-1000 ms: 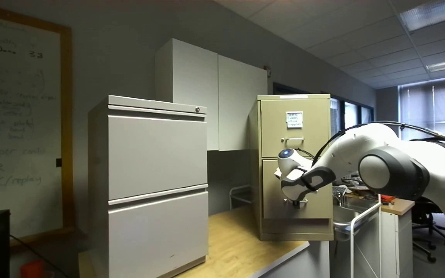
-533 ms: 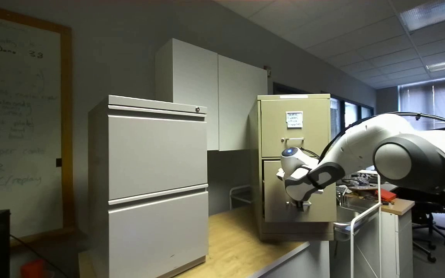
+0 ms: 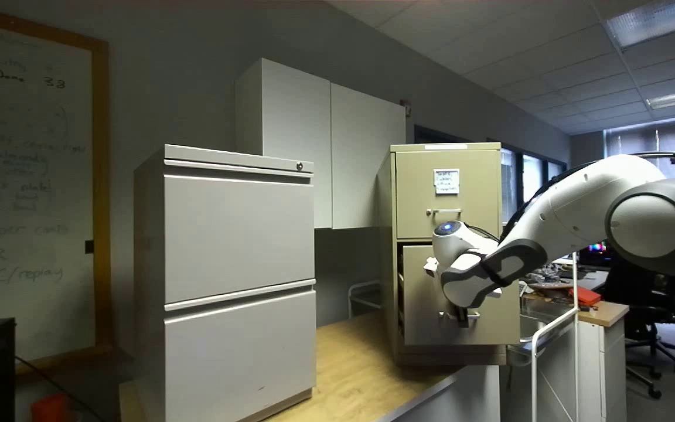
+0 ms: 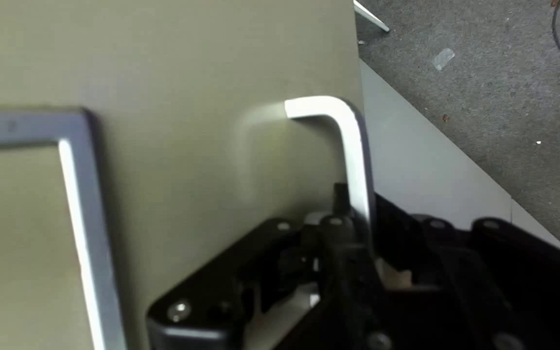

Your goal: Open the bottom drawer of the right cabinet

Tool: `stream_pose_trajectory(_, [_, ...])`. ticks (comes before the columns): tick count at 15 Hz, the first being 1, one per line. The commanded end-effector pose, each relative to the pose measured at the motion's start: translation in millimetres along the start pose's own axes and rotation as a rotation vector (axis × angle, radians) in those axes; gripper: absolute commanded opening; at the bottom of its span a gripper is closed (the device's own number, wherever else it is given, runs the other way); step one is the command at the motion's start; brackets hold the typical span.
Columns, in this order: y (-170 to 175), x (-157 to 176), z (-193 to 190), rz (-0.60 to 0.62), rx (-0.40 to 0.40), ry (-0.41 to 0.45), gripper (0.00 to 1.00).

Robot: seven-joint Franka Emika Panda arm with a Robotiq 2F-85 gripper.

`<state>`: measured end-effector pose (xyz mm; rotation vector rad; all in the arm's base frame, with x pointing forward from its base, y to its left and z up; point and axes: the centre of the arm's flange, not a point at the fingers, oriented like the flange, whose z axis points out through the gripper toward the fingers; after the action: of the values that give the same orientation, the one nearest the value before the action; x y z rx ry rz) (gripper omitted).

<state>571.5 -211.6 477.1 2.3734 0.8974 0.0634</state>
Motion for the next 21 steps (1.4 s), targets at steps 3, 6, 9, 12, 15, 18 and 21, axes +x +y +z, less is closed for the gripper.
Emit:
stream_pose_trajectory(3, [-90.7, 2.1, -8.8, -0.035, 0.154, -0.009, 0.09])
stream_pose_trajectory(6, [-108.0, -4.7, -17.9, -0.048, 0.159, -0.007, 0.09])
stream_pose_trajectory(9, [-125.3, -9.5, -25.3, -0.065, 0.161, -0.003, 0.09])
stream_pose_trajectory(12, [-141.9, -9.6, -31.9, -0.069, 0.166, 0.002, 0.08])
stream_pose_trajectory(15, [-156.0, -9.5, -36.7, -0.069, 0.167, 0.002, 0.35])
stream_pose_trajectory(18, [-169.8, -8.4, -39.7, -0.066, 0.182, -0.019, 0.43])
stream_pose_trajectory(21, [-183.4, -3.5, -43.3, -0.067, 0.227, -0.069, 0.67])
